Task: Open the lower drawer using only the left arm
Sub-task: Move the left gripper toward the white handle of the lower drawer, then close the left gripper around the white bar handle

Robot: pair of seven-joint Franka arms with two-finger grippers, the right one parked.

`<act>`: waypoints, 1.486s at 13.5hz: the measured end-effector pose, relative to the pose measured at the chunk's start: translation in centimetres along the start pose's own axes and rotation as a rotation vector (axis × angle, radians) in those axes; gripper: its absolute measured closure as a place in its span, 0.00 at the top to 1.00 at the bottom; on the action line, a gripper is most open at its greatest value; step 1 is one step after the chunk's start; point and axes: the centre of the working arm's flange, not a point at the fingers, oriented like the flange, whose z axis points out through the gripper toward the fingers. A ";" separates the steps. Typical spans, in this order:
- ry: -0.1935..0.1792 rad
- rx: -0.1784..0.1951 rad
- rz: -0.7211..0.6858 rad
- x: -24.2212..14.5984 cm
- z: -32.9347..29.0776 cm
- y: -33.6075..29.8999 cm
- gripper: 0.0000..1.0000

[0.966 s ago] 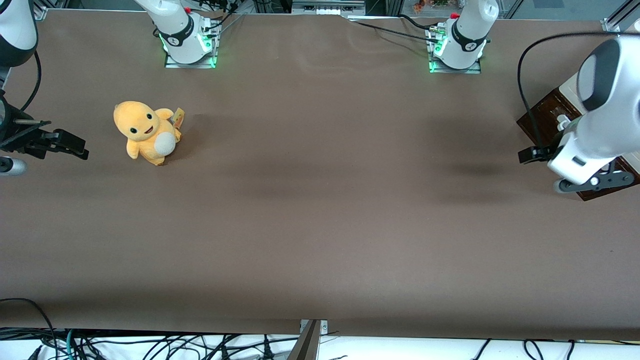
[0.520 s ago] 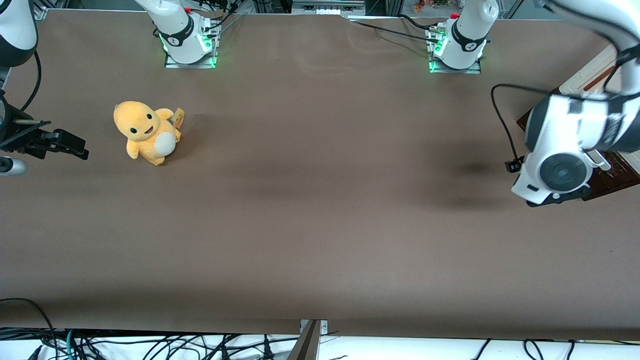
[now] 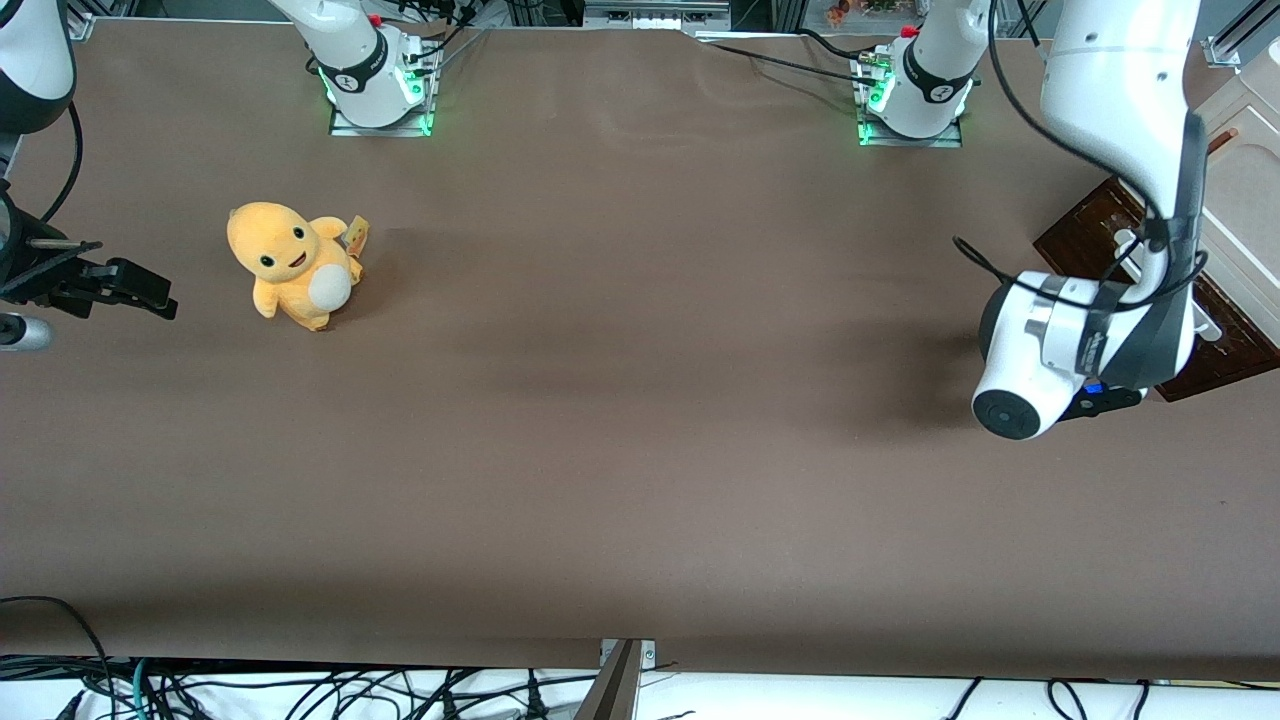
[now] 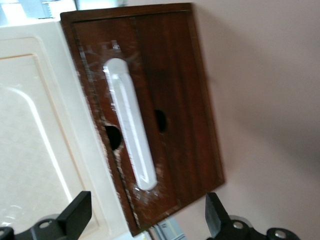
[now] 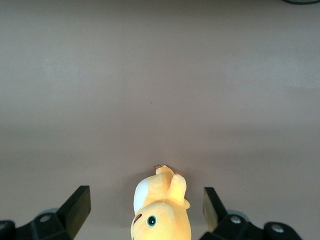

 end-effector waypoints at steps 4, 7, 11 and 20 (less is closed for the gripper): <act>-0.029 0.115 -0.135 2.9 4.7 0.7 1.00; -0.053 0.136 -0.206 3.8 6.7 1.2 1.00; -0.069 0.172 -0.273 4.9 9.1 1.5 1.00; -0.037 0.274 -0.281 5.9 11.7 3.9 0.69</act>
